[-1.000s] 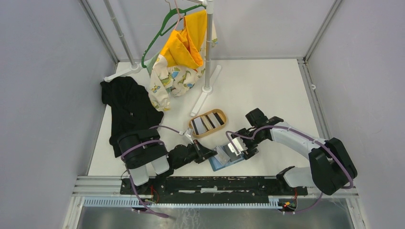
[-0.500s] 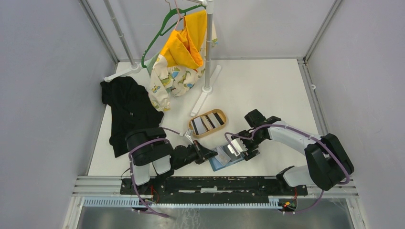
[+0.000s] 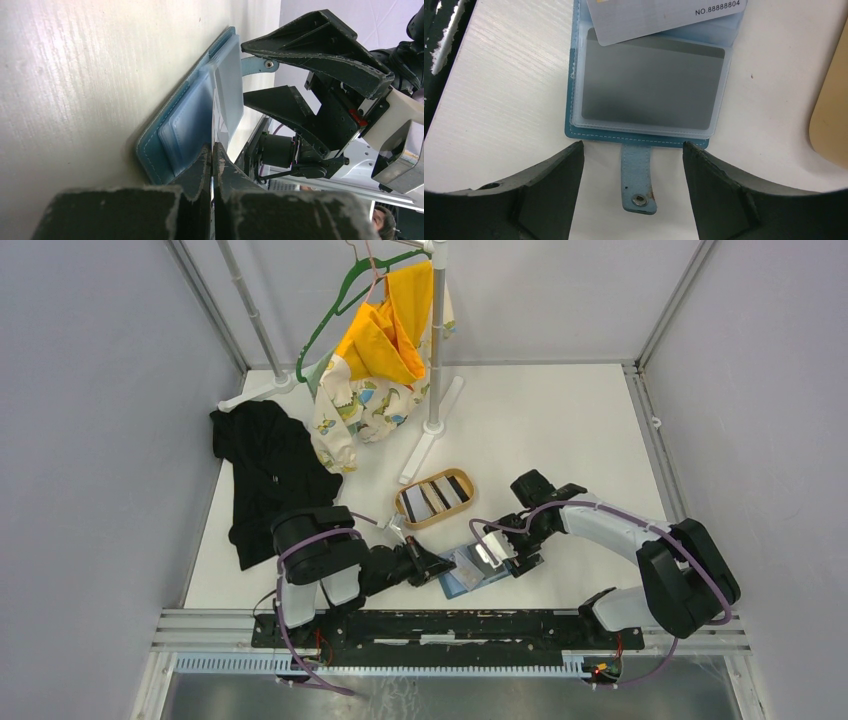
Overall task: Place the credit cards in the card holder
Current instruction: Insert the credit card into the card holder.
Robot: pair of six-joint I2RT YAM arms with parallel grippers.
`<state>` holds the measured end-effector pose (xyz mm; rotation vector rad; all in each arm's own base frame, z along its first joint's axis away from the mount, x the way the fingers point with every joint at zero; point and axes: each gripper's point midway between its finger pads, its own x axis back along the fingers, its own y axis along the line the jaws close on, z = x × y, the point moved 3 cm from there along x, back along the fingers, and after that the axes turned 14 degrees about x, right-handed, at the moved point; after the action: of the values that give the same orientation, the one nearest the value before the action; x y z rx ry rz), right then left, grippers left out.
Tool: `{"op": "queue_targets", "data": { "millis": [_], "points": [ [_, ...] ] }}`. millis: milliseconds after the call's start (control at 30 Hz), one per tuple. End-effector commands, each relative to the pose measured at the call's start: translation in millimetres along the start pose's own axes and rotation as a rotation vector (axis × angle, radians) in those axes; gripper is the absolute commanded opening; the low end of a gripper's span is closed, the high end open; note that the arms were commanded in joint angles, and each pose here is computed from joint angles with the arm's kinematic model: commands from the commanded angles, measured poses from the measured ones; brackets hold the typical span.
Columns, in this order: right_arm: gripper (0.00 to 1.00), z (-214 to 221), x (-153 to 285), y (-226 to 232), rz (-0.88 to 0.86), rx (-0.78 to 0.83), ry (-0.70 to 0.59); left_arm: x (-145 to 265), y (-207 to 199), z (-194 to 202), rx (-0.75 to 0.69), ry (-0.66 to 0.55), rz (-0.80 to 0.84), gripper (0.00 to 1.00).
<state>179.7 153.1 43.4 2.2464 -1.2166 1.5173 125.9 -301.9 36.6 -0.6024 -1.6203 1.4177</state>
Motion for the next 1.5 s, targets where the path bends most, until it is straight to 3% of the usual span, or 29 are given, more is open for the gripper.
{"op": "queue_targets", "data": {
  "millis": [0, 1467],
  "points": [
    [0.78, -0.2, -3.6, 3.6, -0.019, 0.001, 0.002, -4.5, -7.8, 1.3, 0.02, 0.007, 0.01, 0.02],
    [0.75, -5.6, -15.1, 0.7, -0.025, 0.014, 0.007, -18.6, 7.6, 8.9, 0.069, 0.057, -0.103, 0.02]
  ]
}}
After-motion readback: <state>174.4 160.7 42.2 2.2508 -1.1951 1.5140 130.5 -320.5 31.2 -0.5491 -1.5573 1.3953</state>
